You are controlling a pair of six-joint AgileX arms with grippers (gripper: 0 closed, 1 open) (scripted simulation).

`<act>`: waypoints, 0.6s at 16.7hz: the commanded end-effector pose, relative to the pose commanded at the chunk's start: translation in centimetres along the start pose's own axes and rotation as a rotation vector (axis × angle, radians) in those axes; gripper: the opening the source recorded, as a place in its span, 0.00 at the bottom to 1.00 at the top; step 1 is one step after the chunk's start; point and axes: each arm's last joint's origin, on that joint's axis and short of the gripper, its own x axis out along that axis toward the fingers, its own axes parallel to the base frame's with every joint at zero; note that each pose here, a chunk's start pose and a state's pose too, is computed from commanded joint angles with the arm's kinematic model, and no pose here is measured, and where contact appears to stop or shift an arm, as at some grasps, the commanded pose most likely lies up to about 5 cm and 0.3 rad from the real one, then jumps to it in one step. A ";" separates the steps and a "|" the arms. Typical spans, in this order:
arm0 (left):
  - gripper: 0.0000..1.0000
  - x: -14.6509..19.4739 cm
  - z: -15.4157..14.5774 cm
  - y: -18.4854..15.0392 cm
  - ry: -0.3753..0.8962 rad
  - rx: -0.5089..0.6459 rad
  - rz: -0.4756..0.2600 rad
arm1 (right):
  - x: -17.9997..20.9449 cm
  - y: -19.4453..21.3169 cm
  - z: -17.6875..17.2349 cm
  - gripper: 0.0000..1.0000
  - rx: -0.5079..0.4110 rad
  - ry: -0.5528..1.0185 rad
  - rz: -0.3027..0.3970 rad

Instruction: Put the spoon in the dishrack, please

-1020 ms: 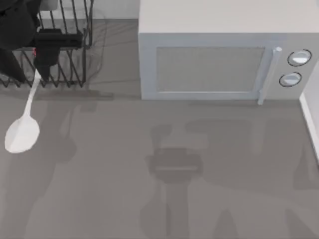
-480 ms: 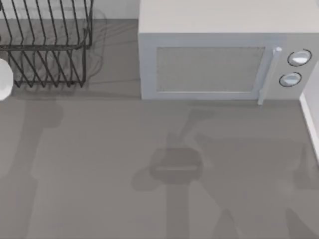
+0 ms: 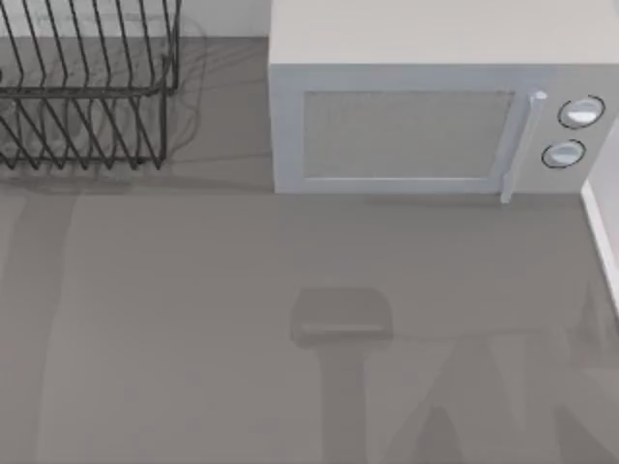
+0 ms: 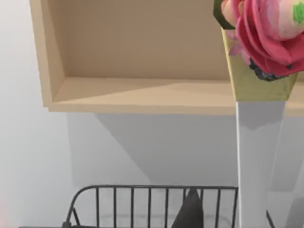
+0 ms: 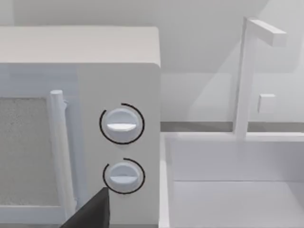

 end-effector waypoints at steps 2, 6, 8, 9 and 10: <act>0.00 -1.3 0.1 0.2 -0.067 0.022 0.011 | 0.0 0.0 0.0 1.00 0.000 0.000 0.000; 0.00 -1.6 0.1 0.2 -0.081 0.028 0.014 | 0.0 0.0 0.0 1.00 0.000 0.000 0.000; 0.00 -1.5 0.2 0.1 -0.081 0.029 0.012 | 0.0 0.0 0.0 1.00 0.000 0.000 0.000; 0.00 -1.1 0.1 0.2 -0.081 0.029 0.013 | 0.0 0.0 0.0 1.00 0.000 0.000 0.000; 0.00 -0.4 0.0 0.3 -0.080 0.028 0.013 | 0.0 0.0 0.0 1.00 0.000 0.000 0.000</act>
